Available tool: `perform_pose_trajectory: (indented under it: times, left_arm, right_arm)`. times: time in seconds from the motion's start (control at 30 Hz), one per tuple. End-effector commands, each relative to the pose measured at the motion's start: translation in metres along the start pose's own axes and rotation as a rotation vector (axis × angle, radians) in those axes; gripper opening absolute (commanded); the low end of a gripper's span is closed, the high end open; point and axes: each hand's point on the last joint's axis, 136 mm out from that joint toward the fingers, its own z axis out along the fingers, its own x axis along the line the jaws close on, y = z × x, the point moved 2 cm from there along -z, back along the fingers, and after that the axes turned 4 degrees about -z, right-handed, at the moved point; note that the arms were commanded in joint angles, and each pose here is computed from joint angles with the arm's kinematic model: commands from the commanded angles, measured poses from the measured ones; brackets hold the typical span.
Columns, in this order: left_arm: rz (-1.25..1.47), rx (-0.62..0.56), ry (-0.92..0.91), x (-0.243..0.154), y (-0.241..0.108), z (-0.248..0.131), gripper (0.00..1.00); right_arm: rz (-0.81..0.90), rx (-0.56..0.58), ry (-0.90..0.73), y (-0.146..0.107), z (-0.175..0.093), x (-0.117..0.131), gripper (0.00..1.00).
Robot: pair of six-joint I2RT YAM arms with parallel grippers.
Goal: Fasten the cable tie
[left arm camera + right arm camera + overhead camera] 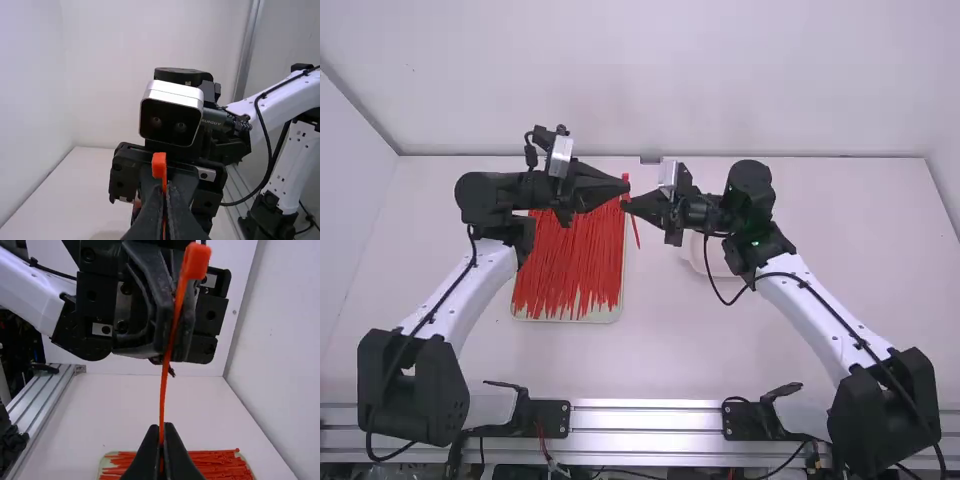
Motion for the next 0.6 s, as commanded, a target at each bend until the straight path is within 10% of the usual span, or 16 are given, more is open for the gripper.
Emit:
perform_pose_trajectory:
  times: [0.0, 0.27, 0.37, 0.4, 0.43, 0.57]
  left_arm:
    - [0.034, -0.015, -0.005, -0.003, 0.010, 0.004, 0.02]
    - [-0.031, -0.024, 0.016, 0.003, 0.021, 0.006, 0.02]
    - [-0.064, -0.005, 0.036, 0.012, 0.024, 0.008, 0.02]
    - [-0.074, 0.005, 0.043, 0.015, 0.024, 0.009, 0.02]
    - [-0.089, 0.015, 0.062, 0.020, 0.025, 0.010, 0.02]
    - [-0.161, 0.033, 0.202, 0.046, 0.028, 0.003, 0.02]
  right_arm:
    - [-0.018, -0.013, 0.002, 0.008, 0.000, -0.003, 0.00]
    - [-0.017, -0.012, 0.001, 0.008, 0.000, -0.004, 0.06]
    - [-0.015, -0.011, 0.001, 0.008, 0.000, -0.004, 0.46]
    - [-0.015, -0.011, 0.001, 0.008, 0.000, -0.004, 0.86]
    - [-0.016, -0.011, 0.001, 0.008, 0.000, -0.004, 0.99]
    - [-0.023, -0.012, 0.003, 0.008, 0.000, -0.003, 0.99]
